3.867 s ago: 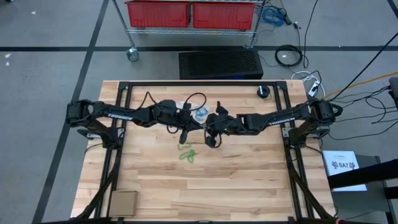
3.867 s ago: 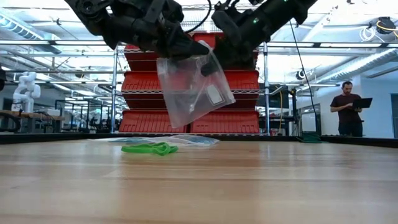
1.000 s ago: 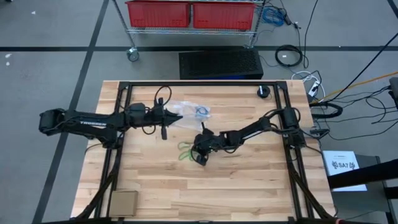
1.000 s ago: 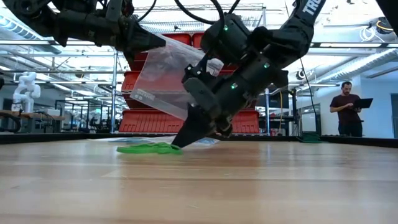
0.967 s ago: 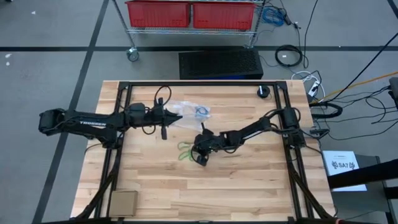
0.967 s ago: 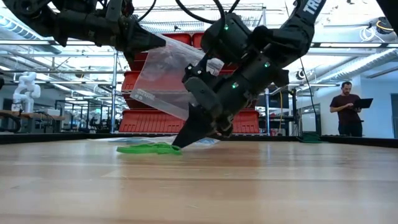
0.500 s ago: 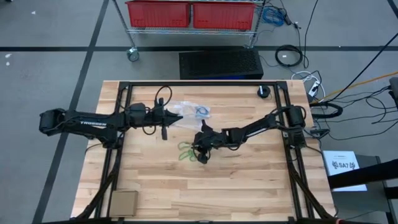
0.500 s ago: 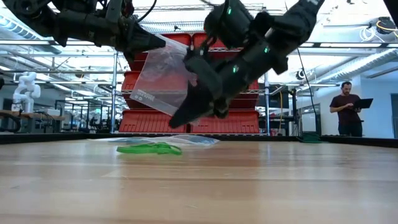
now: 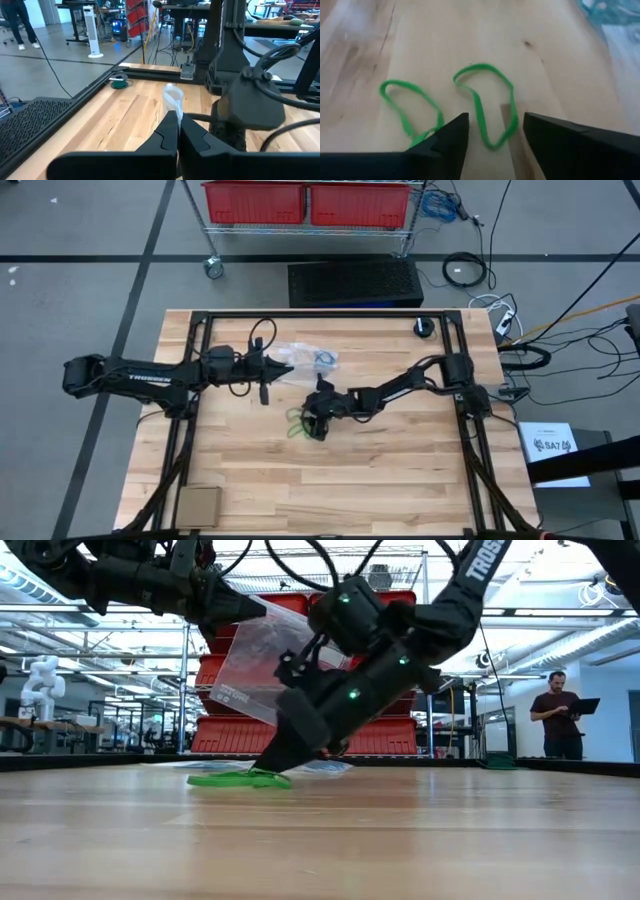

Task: Sort rubber bands
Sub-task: Put the green rubber band into the right zip lock bag

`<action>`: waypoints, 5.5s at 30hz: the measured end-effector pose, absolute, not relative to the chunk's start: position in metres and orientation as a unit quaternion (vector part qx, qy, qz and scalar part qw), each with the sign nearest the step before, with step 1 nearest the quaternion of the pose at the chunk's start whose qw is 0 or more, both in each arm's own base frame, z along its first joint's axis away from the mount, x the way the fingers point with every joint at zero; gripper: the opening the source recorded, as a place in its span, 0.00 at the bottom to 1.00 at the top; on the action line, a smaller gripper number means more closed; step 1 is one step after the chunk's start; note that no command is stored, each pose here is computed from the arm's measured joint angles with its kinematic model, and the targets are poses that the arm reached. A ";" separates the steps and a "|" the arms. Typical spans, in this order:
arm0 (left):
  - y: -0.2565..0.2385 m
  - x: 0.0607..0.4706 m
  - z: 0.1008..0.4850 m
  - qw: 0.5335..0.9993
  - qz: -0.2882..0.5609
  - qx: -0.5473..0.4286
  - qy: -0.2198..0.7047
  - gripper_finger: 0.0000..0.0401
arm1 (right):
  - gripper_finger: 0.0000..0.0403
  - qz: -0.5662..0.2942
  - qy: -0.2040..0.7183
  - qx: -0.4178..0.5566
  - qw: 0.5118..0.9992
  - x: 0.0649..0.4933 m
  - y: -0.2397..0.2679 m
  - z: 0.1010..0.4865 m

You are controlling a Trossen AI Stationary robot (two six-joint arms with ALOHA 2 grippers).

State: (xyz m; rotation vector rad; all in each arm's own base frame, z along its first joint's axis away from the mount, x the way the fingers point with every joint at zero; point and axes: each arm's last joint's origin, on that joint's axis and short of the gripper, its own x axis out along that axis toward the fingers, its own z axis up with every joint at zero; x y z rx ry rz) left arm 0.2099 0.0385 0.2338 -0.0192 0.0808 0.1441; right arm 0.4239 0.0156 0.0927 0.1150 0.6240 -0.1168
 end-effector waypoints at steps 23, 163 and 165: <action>0.038 0.210 0.231 0.996 0.071 -0.012 0.053 0.00 | 0.00 -0.125 0.322 -0.100 0.933 0.386 0.041 0.235; 0.032 0.210 0.228 0.997 0.001 -0.034 0.071 0.00 | 0.00 -0.255 0.281 -0.126 0.917 0.373 0.039 0.274; 0.032 0.210 0.228 0.997 0.001 -0.035 0.070 0.00 | 0.00 -0.242 0.284 -0.119 0.920 0.374 0.035 0.273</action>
